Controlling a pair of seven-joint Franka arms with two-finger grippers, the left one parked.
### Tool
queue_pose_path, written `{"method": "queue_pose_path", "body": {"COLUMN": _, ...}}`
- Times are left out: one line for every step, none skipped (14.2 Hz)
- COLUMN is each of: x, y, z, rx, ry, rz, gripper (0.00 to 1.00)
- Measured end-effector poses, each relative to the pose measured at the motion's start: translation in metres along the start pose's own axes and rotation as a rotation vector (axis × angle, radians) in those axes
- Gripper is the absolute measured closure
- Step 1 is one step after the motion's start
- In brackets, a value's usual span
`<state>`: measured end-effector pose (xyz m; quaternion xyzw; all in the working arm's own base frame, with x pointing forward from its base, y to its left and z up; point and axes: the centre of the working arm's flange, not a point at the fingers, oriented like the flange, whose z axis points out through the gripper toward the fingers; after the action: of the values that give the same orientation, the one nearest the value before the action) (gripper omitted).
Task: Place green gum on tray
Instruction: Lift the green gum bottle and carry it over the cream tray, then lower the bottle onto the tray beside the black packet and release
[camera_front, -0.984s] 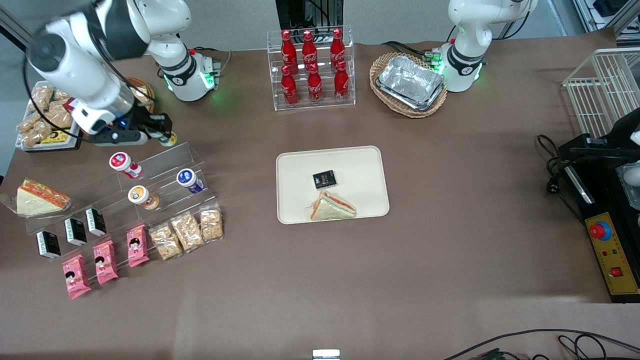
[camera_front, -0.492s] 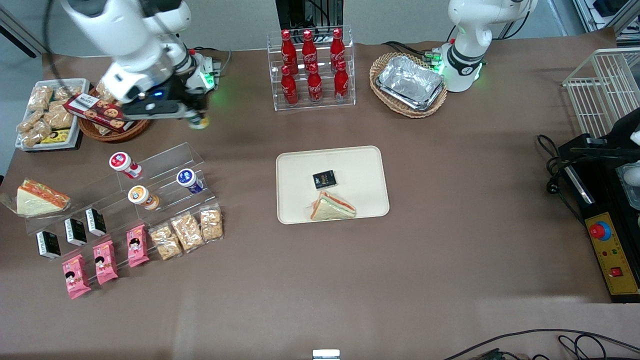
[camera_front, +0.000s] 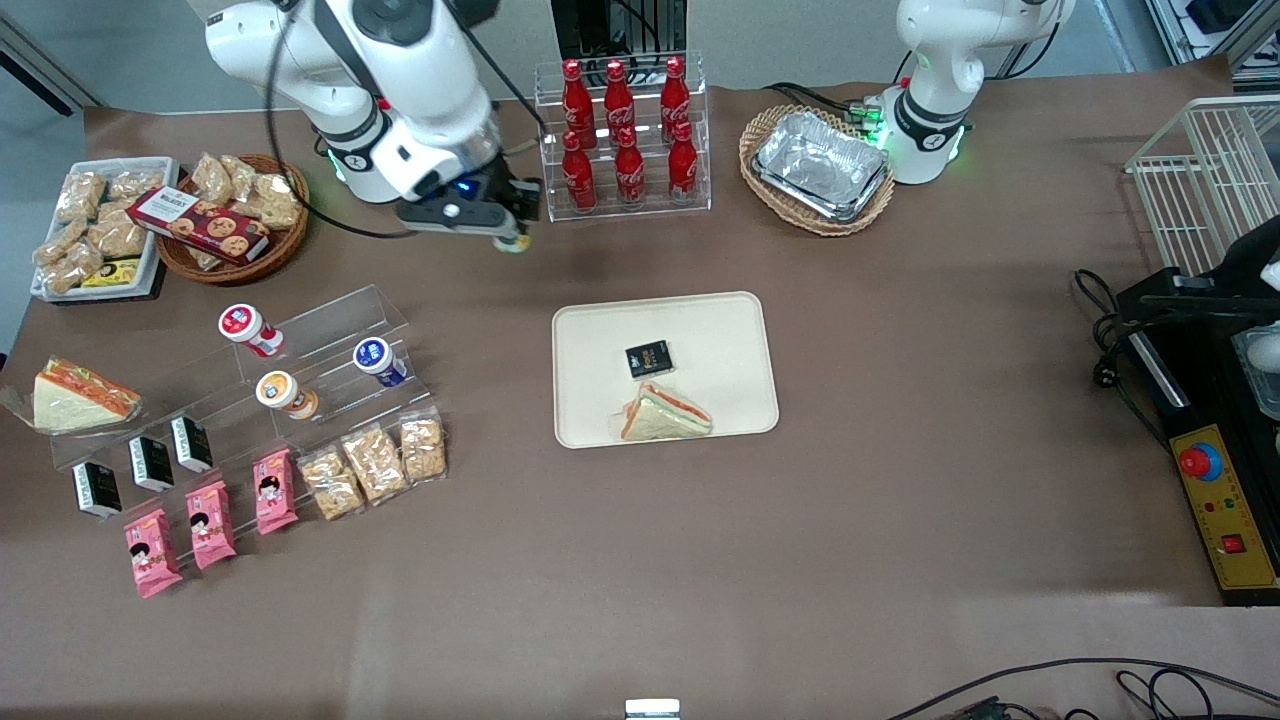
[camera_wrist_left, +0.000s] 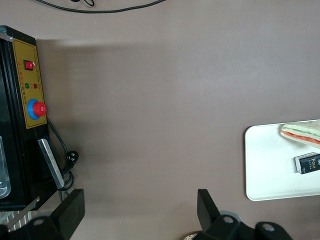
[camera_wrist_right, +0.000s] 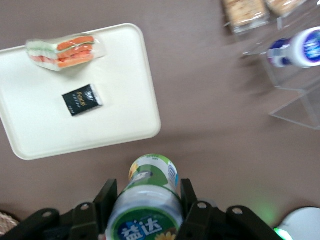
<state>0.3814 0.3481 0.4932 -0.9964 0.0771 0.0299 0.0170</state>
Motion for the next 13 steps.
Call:
{"method": "queue_pose_path", "body": {"x": 0.006, "y": -0.007, "z": 0.017, "rx": 0.019, "ry": -0.003, "rz": 0.010, "gripper": 0.42}}
{"method": "queue_pose_path", "body": {"x": 0.012, "y": -0.013, "z": 0.040, "rx": 0.039, "ry": -0.009, "rz": 0.019, "gripper": 0.42}}
{"method": "queue_pose_path", "body": {"x": 0.019, "y": -0.016, "z": 0.064, "rx": 0.060, "ry": -0.013, "rz": 0.033, "gripper": 0.42}}
{"method": "queue_pose_path", "body": {"x": 0.024, "y": -0.018, "z": 0.089, "rx": 0.082, "ry": -0.018, "rz": 0.044, "gripper": 0.42}}
{"method": "queue_pose_path", "body": {"x": 0.028, "y": -0.020, "z": 0.113, "rx": 0.099, "ry": -0.023, "rz": 0.049, "gripper": 0.42}}
{"method": "queue_pose_path", "body": {"x": 0.031, "y": -0.020, "z": 0.136, "rx": 0.107, "ry": -0.027, "rz": 0.050, "gripper": 0.42}}
{"method": "queue_pose_path", "body": {"x": 0.034, "y": -0.020, "z": 0.157, "rx": 0.104, "ry": -0.030, "rz": 0.050, "gripper": 0.42}}
{"method": "queue_pose_path", "body": {"x": 0.037, "y": -0.020, "z": 0.173, "rx": 0.094, "ry": -0.026, "rz": 0.048, "gripper": 0.42}}
{"method": "queue_pose_path", "body": {"x": 0.039, "y": -0.021, "z": 0.188, "rx": 0.086, "ry": -0.014, "rz": 0.045, "gripper": 0.42}}
{"method": "queue_pose_path", "body": {"x": 0.041, "y": -0.023, "z": 0.202, "rx": 0.082, "ry": 0.000, "rz": 0.046, "gripper": 0.42}}
{"method": "queue_pose_path", "body": {"x": 0.043, "y": -0.025, "z": 0.216, "rx": 0.081, "ry": 0.012, "rz": 0.049, "gripper": 0.42}}
{"method": "queue_pose_path", "body": {"x": 0.043, "y": -0.027, "z": 0.229, "rx": 0.078, "ry": 0.023, "rz": 0.046, "gripper": 0.42}}
{"method": "queue_pose_path", "body": {"x": 0.042, "y": -0.028, "z": 0.241, "rx": 0.071, "ry": 0.029, "rz": 0.040, "gripper": 0.42}}
